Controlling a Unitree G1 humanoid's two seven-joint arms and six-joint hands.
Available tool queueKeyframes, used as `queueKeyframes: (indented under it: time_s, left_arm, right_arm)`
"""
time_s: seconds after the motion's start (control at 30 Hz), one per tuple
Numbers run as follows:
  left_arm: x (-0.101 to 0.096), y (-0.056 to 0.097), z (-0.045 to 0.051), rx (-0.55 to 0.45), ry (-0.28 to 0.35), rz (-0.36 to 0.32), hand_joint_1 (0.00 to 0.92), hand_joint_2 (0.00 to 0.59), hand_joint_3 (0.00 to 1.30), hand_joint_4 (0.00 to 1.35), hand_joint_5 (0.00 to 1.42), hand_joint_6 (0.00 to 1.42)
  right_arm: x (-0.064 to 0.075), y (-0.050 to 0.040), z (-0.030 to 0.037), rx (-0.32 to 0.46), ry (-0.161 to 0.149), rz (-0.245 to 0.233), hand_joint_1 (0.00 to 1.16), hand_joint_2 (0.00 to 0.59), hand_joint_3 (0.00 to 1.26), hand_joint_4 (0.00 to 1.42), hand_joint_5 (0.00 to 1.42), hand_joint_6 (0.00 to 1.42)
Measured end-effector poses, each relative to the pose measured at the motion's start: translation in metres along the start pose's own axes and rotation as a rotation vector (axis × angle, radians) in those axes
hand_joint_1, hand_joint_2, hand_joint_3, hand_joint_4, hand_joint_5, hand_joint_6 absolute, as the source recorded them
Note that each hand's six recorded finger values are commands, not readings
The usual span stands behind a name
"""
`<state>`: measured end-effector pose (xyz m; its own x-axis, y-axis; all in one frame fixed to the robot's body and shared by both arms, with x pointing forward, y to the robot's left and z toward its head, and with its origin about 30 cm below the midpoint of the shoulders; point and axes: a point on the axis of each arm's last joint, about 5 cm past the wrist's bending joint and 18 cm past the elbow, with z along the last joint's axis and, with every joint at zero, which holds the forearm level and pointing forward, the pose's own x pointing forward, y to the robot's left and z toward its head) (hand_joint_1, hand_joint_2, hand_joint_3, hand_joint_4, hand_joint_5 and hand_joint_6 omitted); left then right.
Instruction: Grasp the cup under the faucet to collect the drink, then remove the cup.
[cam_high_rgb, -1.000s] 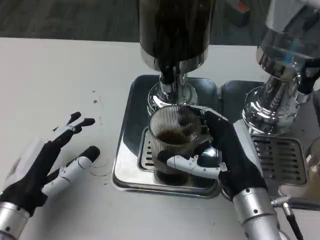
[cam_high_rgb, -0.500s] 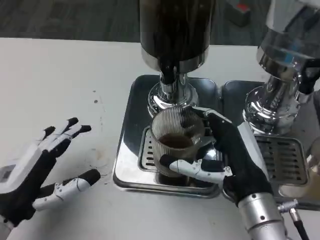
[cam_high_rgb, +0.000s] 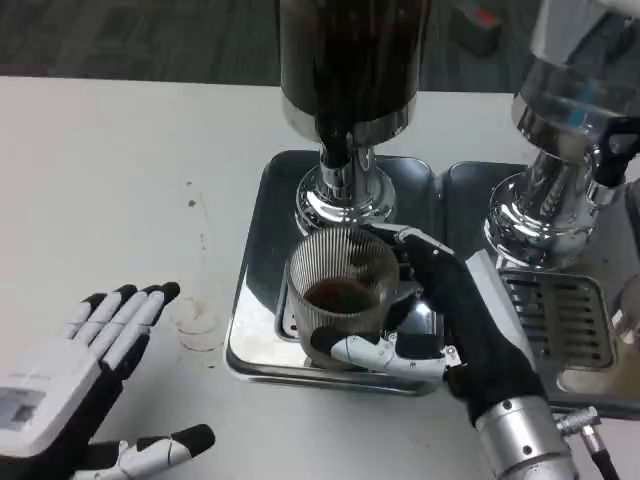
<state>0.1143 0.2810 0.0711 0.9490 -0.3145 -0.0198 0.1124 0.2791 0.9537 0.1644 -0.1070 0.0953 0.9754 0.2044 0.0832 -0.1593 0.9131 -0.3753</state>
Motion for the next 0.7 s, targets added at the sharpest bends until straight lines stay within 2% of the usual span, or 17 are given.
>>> queueKeyframes:
  time_s: [0.1,0.3,0.4,0.7]
  left_arm:
    - [-0.006,-0.003,0.0014,0.008,0.012,-0.007,0.000,0.091,0.00,0.00,0.00,0.00]
    - [-0.015,-0.005,0.0034,0.011,0.047,-0.014,0.000,0.092,0.00,0.00,0.00,0.00]
    - [-0.018,-0.007,0.0034,0.008,0.064,-0.024,0.000,0.092,0.00,0.00,0.00,0.00]
    - [-0.023,-0.008,0.0055,0.002,0.071,-0.031,0.000,0.092,0.00,0.00,0.00,0.00]
  right_arm:
    - [-0.003,-0.0003,0.0001,-0.001,0.002,0.010,0.96,0.227,0.41,0.56,0.65,0.81]
    - [-0.008,-0.0010,0.0061,0.006,-0.023,0.028,0.96,0.230,0.41,0.56,0.65,0.81]
    - [-0.010,-0.0020,0.0070,0.009,-0.026,0.037,0.96,0.232,0.41,0.56,0.65,0.81]
    - [-0.021,-0.0089,0.0124,0.018,-0.043,0.063,0.96,0.234,0.42,0.56,0.65,0.81]
